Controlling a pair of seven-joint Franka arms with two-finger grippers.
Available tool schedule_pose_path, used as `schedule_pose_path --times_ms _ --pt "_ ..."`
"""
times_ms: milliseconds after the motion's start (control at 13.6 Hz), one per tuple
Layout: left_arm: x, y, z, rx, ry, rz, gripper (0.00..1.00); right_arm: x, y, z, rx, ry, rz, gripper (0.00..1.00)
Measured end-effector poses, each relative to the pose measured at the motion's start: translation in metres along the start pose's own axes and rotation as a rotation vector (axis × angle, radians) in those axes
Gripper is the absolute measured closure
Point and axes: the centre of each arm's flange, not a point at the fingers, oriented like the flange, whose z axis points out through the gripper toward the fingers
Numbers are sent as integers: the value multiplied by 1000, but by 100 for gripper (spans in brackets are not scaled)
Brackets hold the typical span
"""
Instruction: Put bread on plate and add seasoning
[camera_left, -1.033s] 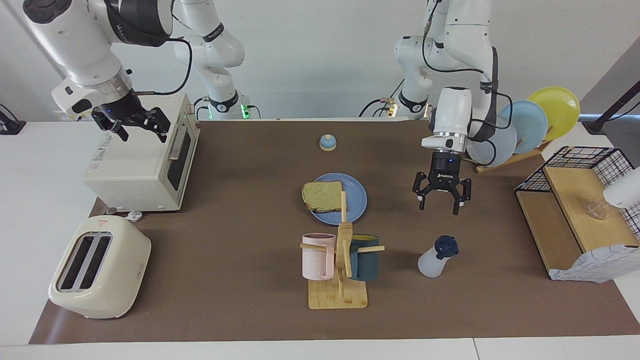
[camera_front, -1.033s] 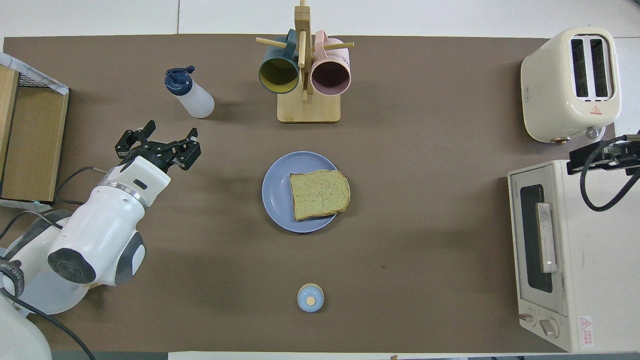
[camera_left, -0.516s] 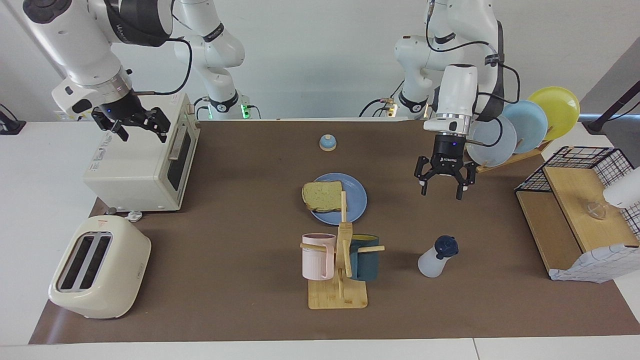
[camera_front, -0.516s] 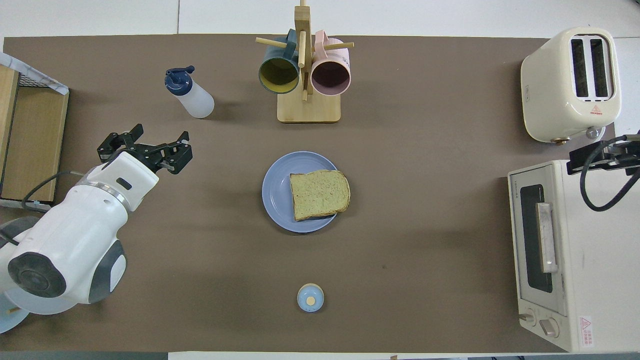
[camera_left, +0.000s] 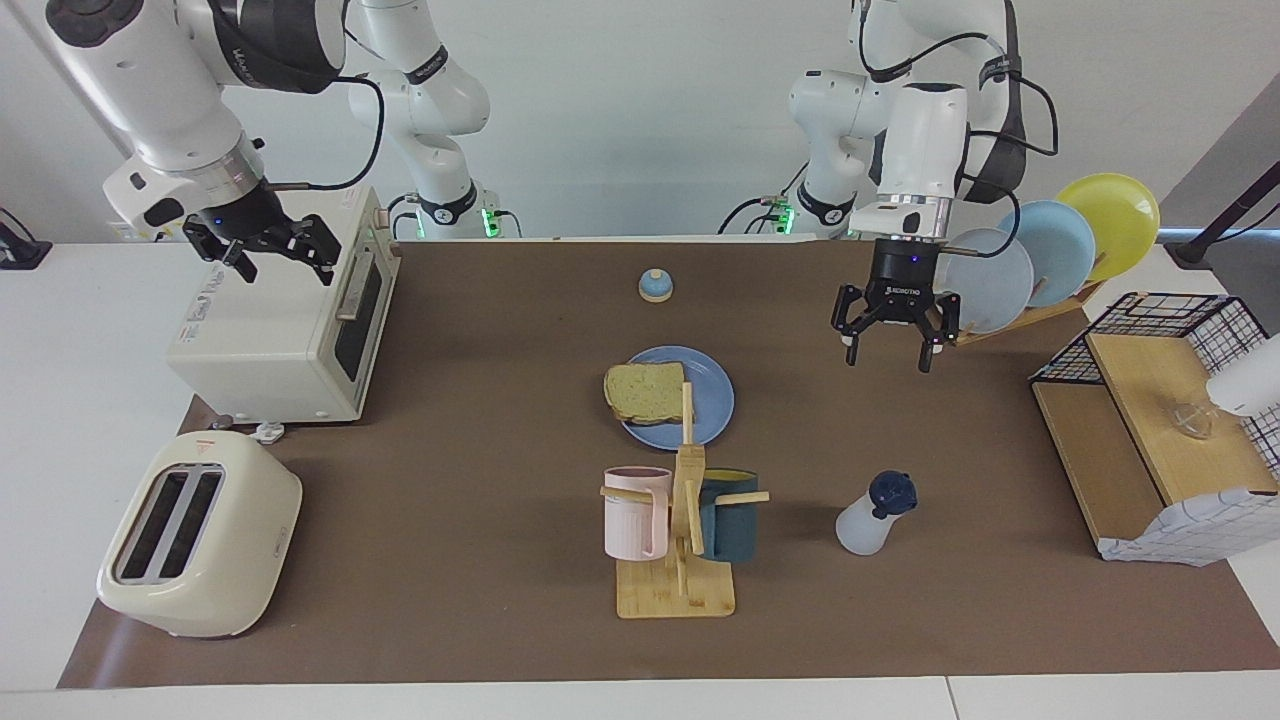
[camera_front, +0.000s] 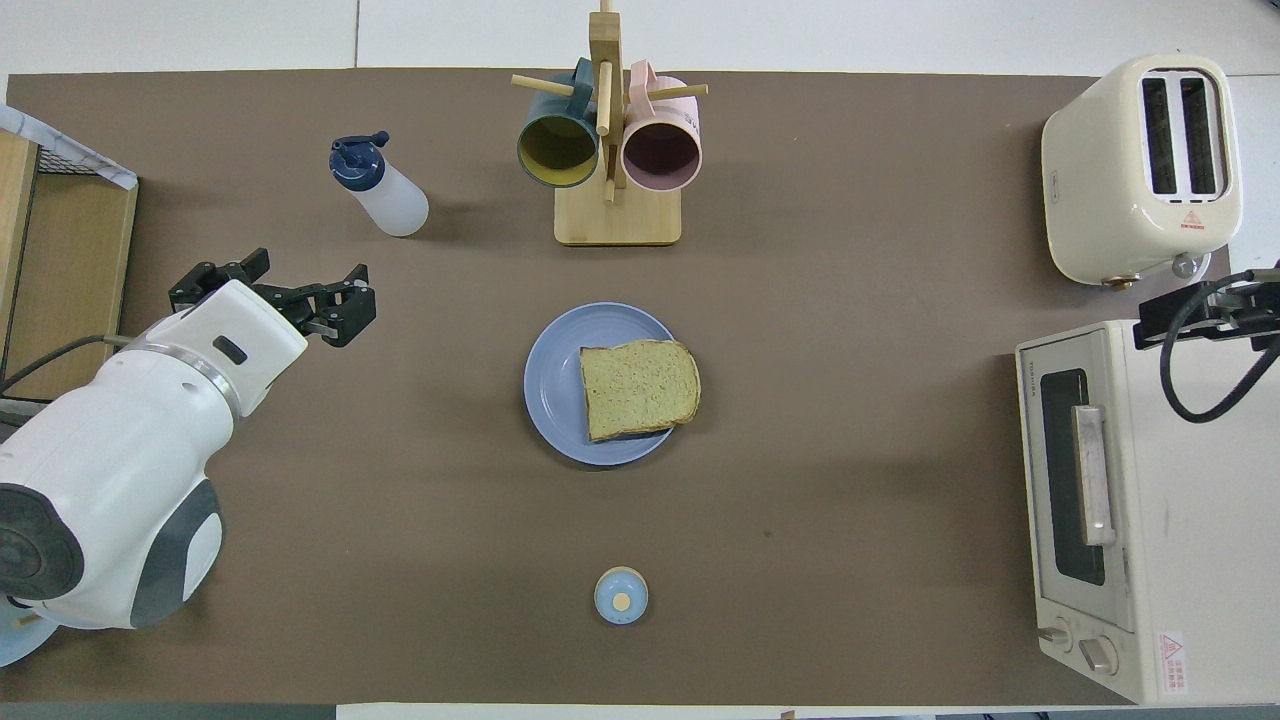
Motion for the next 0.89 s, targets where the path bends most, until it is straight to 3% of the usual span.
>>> schedule_pose_path --times_ms 590,885 --pt "45 7 -30 7 -124 -53 0 0 0 0 0 0 0 0" --pt "67 1 -53 -21 -224 -45 0 0 0 0 0 0 0 0"
